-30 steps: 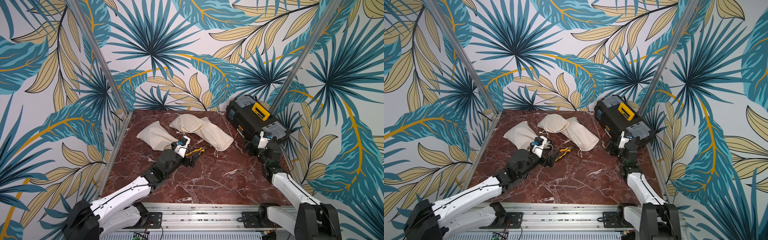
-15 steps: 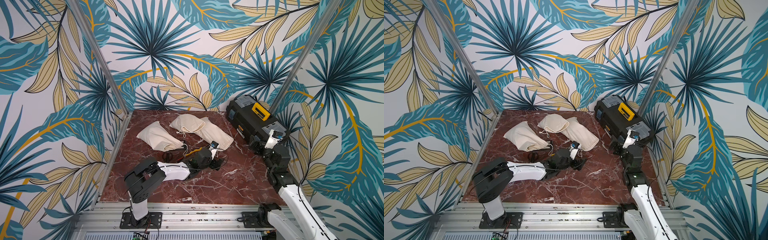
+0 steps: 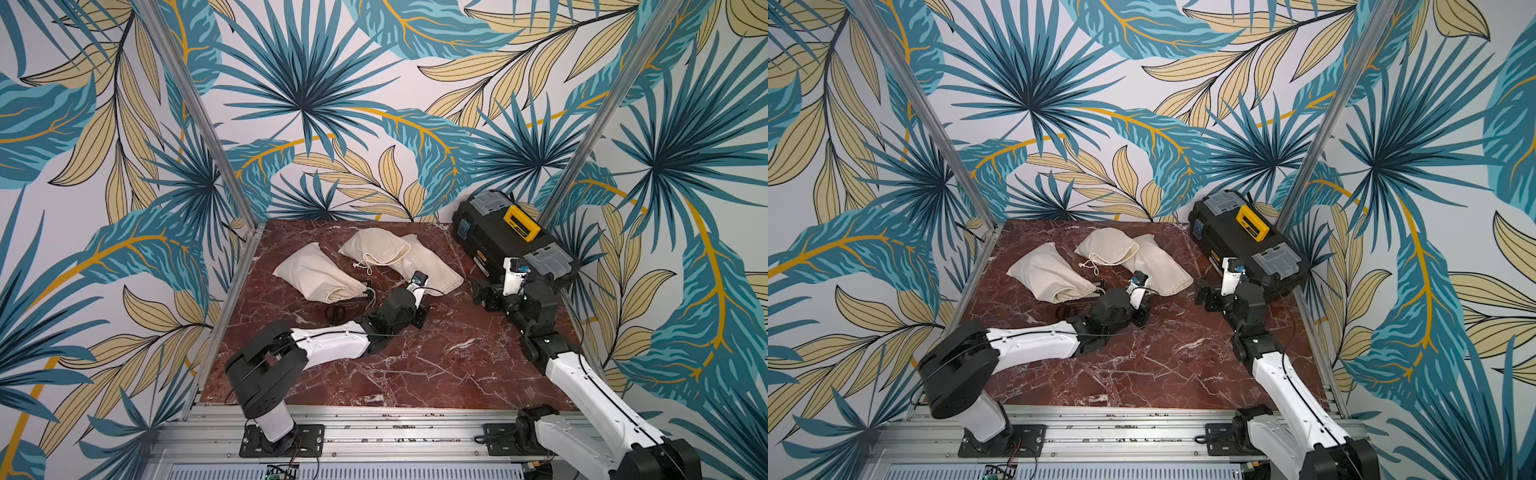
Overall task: Close the soil bag
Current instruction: Frap the soil bag at the center of the board.
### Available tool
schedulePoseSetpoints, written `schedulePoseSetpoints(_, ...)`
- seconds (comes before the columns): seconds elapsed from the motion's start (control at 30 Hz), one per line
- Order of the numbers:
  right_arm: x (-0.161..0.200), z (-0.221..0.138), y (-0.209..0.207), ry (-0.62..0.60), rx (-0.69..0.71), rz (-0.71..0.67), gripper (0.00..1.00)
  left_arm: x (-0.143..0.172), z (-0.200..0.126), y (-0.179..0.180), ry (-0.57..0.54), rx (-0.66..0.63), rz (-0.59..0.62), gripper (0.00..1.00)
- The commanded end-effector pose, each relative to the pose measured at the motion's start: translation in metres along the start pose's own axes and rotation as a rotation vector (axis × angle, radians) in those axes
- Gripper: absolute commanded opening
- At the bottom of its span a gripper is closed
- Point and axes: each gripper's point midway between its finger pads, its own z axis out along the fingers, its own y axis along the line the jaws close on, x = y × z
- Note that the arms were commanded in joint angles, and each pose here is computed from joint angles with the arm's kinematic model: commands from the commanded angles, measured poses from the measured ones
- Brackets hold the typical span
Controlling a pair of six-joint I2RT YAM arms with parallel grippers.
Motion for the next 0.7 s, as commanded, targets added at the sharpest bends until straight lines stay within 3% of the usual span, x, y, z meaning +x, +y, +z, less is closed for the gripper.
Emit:
schedulePoseSetpoints(0.0, -0.002, 0.006, 0.033, -0.047, -0.124, -0.108, 0.99, -0.021, -0.021, 0.007, 0.012, -0.019, 0.089, 0.00)
schedulePoseSetpoints(0.3, -0.009, 0.010, 0.103, -0.112, -0.391, -0.324, 0.99, -0.056, -0.046, 0.003, 0.027, 0.013, 0.175, 0.00)
schedulePoseSetpoints(0.53, 0.003, 0.019, 0.155, -0.093, -0.610, -0.391, 0.84, -0.076, -0.056, 0.003, -0.019, 0.026, 0.163, 0.00)
schedulePoseSetpoints(0.67, 0.008, 0.027, 0.170, -0.095, -0.638, -0.404, 0.75, -0.084, -0.060, 0.000, -0.043, 0.046, 0.154, 0.00)
